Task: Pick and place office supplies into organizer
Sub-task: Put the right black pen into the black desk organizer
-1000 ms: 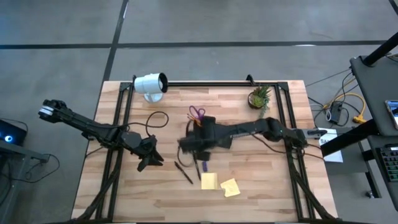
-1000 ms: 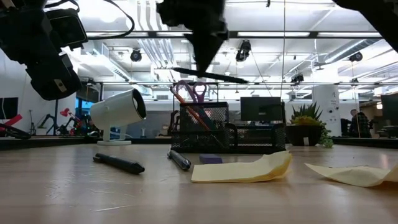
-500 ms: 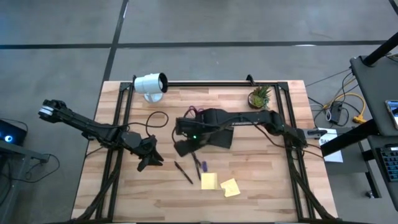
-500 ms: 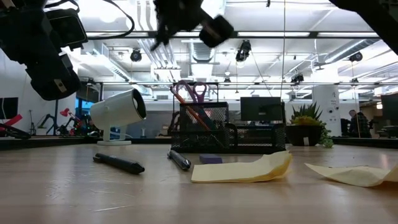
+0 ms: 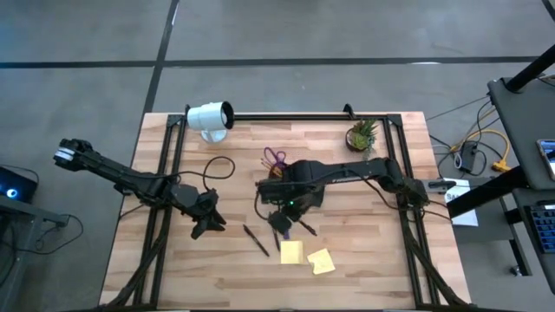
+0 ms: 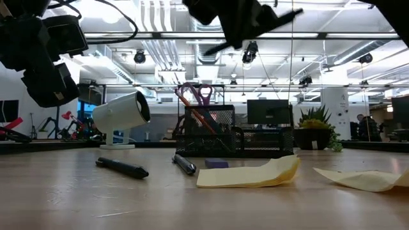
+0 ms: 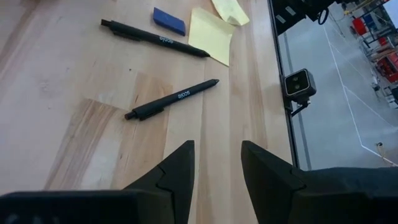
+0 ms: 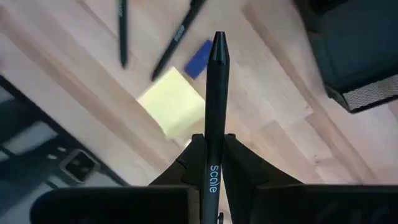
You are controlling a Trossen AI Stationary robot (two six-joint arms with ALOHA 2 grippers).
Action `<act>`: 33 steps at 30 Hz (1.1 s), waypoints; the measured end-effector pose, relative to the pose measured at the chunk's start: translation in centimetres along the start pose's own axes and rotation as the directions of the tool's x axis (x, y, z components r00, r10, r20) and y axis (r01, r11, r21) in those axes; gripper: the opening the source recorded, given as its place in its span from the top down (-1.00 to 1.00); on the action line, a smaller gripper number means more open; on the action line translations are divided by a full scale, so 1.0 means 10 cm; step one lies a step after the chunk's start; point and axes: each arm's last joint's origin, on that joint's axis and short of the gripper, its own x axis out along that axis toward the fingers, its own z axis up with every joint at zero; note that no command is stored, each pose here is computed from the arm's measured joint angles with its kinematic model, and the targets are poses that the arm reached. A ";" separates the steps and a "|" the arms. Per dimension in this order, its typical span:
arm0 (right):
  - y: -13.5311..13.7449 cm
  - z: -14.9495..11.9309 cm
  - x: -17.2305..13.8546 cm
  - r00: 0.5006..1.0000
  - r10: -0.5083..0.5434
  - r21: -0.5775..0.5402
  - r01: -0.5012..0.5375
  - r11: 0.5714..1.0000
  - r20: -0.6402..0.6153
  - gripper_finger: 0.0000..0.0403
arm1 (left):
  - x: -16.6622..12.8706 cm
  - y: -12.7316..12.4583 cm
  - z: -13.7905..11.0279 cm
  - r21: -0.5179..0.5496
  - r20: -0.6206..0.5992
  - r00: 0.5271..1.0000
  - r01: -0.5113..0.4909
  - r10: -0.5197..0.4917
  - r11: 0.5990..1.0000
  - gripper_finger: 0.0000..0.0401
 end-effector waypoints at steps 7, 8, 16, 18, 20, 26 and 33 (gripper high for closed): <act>0.16 -0.15 0.30 0.950 0.146 0.023 -0.146 0.989 -0.275 0.88 | 0.00 0.02 -0.02 -0.003 -0.018 1.000 -0.016 0.016 1.000 0.42; 0.17 -0.15 0.33 0.934 0.180 0.060 -0.170 0.984 -0.308 0.88 | 0.00 0.02 -0.02 -0.003 -0.018 1.000 -0.017 0.016 1.000 0.42; 0.13 -0.27 0.57 0.830 0.199 0.175 -0.125 0.977 -0.521 0.88 | 0.00 0.05 -0.06 -0.010 -0.058 0.997 -0.054 0.054 0.998 0.42; 0.17 -0.26 0.60 0.791 0.263 0.202 -0.179 0.963 -0.552 0.88 | 0.00 0.07 -0.08 -0.013 -0.084 0.994 -0.078 0.077 0.997 0.42; 0.13 -0.28 0.61 0.777 0.248 0.216 -0.148 0.965 -0.578 0.88 | -0.01 0.10 -0.11 -0.018 -0.115 0.988 -0.107 0.104 0.994 0.42; 0.00 -0.35 0.69 0.823 0.113 0.189 -0.007 0.982 -0.557 0.88 | -0.03 0.17 -0.19 -0.043 -0.198 0.965 -0.186 0.174 0.982 0.42; 0.03 -0.37 0.72 0.758 0.181 0.235 -0.038 0.971 -0.627 0.88 | -0.05 0.20 -0.24 -0.043 -0.240 0.948 -0.224 0.207 0.974 0.42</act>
